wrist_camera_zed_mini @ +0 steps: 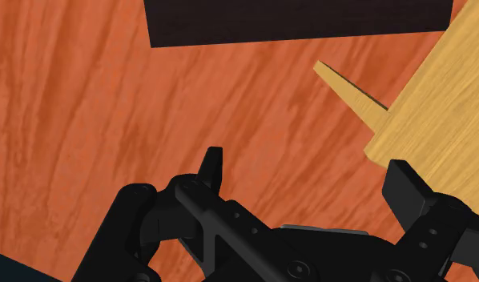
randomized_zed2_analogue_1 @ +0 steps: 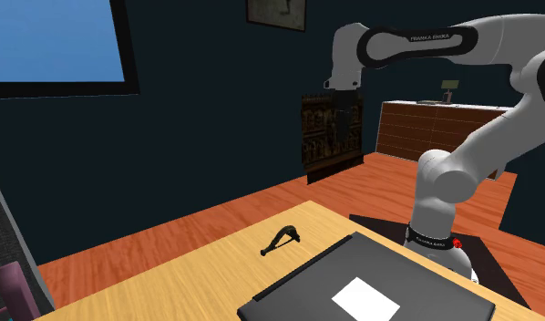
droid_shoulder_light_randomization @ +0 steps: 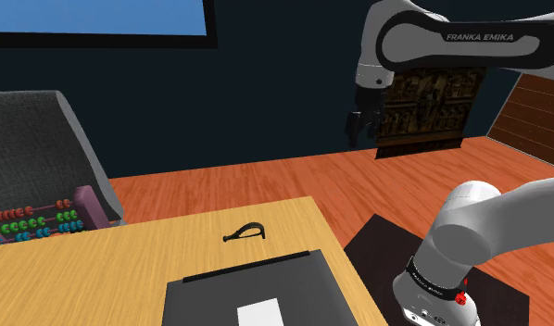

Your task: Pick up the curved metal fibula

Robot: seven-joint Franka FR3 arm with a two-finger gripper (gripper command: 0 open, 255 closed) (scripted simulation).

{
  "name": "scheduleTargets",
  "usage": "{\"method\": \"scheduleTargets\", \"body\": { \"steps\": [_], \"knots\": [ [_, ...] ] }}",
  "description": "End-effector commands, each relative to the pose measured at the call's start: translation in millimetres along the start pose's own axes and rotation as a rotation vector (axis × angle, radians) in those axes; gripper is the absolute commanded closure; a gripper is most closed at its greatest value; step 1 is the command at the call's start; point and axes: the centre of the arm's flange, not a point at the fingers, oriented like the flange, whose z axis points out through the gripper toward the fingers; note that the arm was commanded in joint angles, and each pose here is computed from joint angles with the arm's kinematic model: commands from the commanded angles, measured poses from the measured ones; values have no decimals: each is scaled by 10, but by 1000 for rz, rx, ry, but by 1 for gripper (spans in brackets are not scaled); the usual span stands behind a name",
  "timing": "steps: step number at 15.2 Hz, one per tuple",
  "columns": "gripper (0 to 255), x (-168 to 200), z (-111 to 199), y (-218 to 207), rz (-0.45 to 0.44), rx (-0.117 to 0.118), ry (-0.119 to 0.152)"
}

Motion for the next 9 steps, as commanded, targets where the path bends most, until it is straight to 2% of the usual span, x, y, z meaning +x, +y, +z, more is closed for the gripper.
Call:
{"method": "scheduleTargets", "body": {
  "steps": [1,9],
  "knots": [
    [0,0,0,0,0,0,0],
    [0,137,385,-972,128,3,-42]
  ]
}}
